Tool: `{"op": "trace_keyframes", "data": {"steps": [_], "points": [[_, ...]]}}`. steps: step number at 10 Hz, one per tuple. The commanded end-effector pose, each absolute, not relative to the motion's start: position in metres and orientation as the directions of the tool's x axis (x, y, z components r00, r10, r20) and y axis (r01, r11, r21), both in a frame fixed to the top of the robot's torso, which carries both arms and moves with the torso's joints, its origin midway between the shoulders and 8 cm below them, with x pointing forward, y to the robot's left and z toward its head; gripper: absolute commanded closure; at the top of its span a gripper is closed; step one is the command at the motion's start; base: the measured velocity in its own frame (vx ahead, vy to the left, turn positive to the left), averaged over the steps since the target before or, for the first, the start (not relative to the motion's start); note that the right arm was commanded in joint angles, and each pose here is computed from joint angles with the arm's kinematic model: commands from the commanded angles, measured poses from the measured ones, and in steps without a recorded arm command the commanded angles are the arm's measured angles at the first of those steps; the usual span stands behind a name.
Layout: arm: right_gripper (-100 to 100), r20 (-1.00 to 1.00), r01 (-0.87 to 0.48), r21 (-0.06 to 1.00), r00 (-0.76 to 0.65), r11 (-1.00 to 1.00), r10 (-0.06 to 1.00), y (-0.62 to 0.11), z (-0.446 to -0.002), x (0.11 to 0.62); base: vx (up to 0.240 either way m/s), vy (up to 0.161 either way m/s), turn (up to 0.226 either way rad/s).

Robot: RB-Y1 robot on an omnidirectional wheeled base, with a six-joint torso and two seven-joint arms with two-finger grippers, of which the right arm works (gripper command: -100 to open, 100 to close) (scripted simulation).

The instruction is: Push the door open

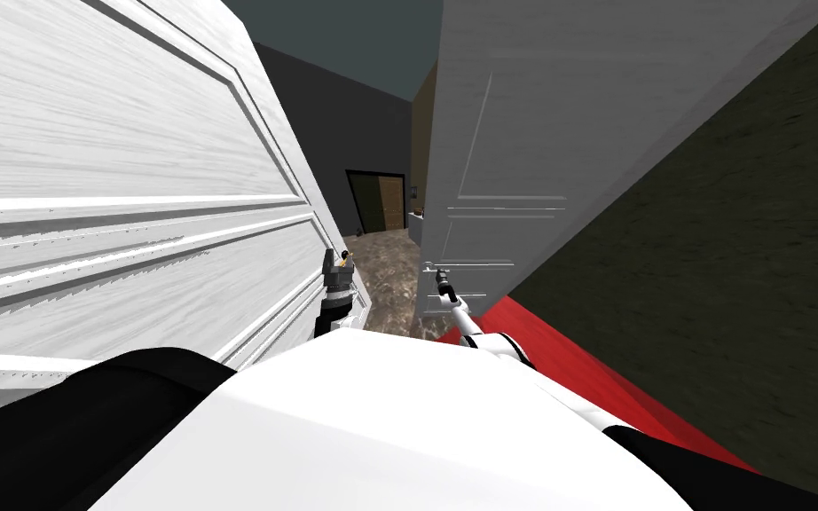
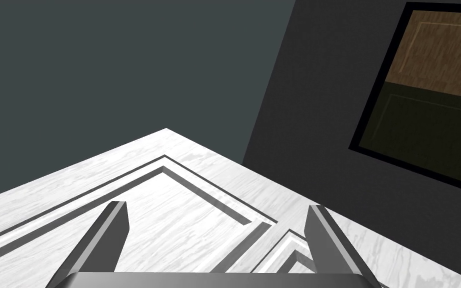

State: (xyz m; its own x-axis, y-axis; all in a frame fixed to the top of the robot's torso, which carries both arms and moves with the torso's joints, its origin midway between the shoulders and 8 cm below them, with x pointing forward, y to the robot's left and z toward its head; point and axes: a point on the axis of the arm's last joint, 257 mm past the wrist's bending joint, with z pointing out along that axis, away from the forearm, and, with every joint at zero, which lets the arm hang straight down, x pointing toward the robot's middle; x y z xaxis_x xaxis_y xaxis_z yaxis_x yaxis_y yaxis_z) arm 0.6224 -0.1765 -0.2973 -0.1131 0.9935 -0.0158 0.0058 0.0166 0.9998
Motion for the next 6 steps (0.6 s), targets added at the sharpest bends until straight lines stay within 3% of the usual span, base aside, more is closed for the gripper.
{"op": "trace_keyframes", "data": {"steps": [1, 5, 6], "points": [[100, -0.017, -0.005, 1.0, -0.093, 0.016, 0.996, -0.187, -0.291, 0.626, 0.141, 0.137, -0.071], [100, -0.002, -0.001, 1.0, -0.059, 0.002, 0.998, -0.2, -0.292, 0.626, 0.148, 0.154, -0.069], [100, -0.006, 0.005, 1.0, -0.057, 0.006, 0.998, -0.203, -0.295, 0.625, 0.062, 0.047, -0.041]]}}
